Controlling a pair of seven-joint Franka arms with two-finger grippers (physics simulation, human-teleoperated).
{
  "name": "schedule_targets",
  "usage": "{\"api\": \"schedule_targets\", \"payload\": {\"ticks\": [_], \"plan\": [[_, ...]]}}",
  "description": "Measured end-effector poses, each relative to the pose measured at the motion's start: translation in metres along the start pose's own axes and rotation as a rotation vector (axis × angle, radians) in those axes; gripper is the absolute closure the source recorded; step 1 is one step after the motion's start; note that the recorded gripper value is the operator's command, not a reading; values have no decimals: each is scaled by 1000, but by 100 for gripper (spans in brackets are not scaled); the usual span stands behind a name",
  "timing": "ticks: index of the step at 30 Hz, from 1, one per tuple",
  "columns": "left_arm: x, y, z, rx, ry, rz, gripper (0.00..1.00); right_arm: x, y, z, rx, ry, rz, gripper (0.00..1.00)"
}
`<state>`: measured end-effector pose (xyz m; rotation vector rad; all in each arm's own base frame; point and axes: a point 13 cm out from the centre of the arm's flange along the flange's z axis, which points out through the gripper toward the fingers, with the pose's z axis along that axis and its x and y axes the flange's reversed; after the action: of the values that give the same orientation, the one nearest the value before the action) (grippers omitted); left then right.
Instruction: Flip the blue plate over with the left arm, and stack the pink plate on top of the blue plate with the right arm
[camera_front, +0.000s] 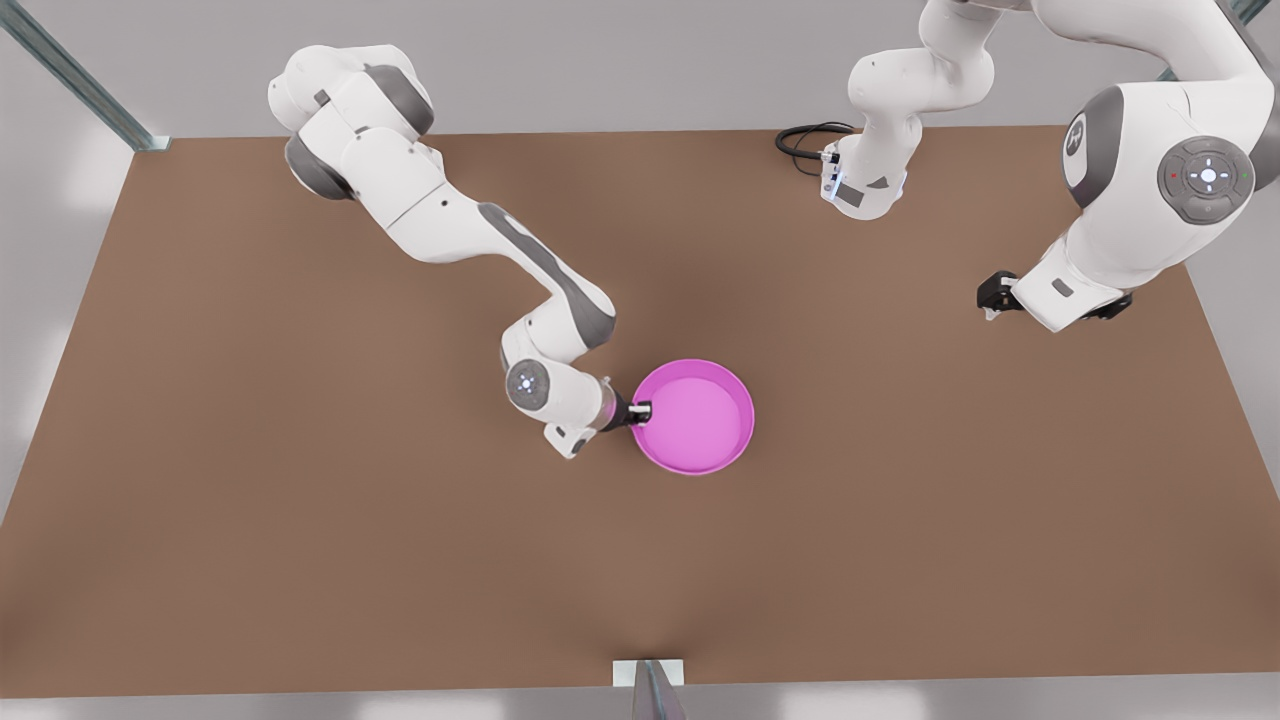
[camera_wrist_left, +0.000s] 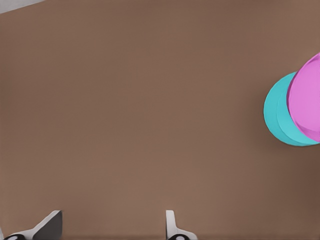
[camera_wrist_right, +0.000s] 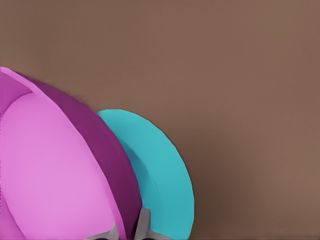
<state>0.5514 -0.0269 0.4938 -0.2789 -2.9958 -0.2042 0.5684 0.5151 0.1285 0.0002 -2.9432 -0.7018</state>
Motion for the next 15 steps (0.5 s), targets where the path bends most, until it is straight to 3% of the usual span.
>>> {"api": "schedule_targets", "payload": {"ticks": [5,6,13,15], "plan": [[0,0,1,0,2,5,0,9,3,3,1,11,12,79],[0,0,1,0,3,6,0,10,3,3,2,12,14,0],[0,0,1,1,4,12,0,9,1,-12,10,5,33,0],[0,0,1,1,4,14,0,-11,4,-69,-9,-45,42,0]]}}
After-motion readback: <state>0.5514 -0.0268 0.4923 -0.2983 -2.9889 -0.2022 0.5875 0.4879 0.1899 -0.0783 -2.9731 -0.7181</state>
